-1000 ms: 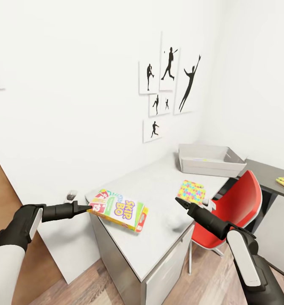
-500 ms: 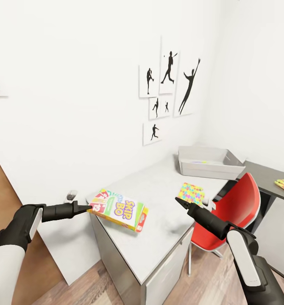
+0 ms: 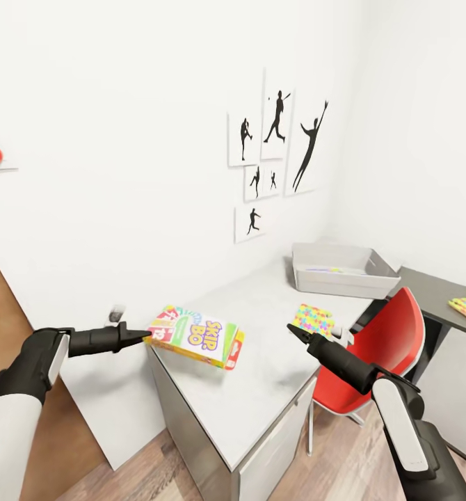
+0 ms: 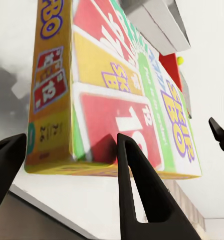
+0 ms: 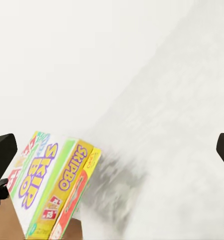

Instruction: Put all the toys in the child's room - the three board games (two on the bed and one on the table), the two jigsaw puzzles on the table, and the tennis ball on the table - inside the toy box on the table in the child's room.

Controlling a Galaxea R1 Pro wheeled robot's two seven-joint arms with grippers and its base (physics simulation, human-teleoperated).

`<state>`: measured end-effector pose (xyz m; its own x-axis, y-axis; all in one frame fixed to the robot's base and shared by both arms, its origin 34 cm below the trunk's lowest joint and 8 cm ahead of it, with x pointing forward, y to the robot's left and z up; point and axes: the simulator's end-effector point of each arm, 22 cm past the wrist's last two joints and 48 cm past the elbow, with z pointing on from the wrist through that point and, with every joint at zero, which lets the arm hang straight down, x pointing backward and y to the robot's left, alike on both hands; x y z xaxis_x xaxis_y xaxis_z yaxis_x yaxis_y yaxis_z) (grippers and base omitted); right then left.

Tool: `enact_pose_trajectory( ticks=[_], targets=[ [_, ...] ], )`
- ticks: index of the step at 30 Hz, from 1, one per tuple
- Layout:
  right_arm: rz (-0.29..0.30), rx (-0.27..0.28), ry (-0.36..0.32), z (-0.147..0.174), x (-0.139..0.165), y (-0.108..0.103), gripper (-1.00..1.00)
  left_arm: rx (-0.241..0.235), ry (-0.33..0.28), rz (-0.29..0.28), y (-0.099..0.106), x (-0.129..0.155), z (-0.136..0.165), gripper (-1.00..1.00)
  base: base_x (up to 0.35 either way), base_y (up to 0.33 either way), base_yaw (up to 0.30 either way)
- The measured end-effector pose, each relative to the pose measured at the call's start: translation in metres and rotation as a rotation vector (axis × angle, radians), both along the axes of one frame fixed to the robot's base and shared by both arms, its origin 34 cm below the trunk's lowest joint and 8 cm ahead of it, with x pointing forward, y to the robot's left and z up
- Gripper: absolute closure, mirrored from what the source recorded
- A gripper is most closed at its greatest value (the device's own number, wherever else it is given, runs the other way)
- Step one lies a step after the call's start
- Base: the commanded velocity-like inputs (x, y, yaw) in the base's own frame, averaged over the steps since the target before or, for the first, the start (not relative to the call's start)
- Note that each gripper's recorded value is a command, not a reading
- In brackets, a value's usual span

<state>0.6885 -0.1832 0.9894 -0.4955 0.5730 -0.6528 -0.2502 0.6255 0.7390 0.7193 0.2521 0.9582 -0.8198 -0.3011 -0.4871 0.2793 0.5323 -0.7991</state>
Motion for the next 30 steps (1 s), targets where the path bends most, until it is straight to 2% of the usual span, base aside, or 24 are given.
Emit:
enact_pose_trajectory(
  ticks=[6, 11, 14, 18, 30],
  targets=[
    [0.001, 0.001, 0.002, 0.007, -0.002, 0.001, -1.00, -0.036, -0.014, -0.015, -0.004, 0.000, 0.021, 1.00, 0.000, 0.000, 0.000],
    [0.004, 0.008, 0.003, 0.014, -0.003, 0.004, -1.00, -0.135, -0.047, -0.072, -0.013, -0.009, 0.051, 1.00, 0.000, 0.000, 0.000],
    [0.004, 0.009, 0.004, 0.018, -0.003, 0.004, -1.00, -0.171, -0.061, -0.096, -0.016, -0.014, 0.064, 1.00, 0.000, 0.000, 0.000],
    [0.004, 0.011, 0.002, 0.024, -0.004, 0.004, -1.00, -0.190, -0.072, -0.110, -0.016, -0.017, 0.076, 1.00, 0.000, 0.000, -0.099],
    [0.004, 0.008, -0.010, 0.046, -0.007, 0.002, -1.00, -0.182, -0.092, -0.099, -0.002, -0.022, 0.103, 1.00, 0.000, 0.000, -0.180]
  ],
)
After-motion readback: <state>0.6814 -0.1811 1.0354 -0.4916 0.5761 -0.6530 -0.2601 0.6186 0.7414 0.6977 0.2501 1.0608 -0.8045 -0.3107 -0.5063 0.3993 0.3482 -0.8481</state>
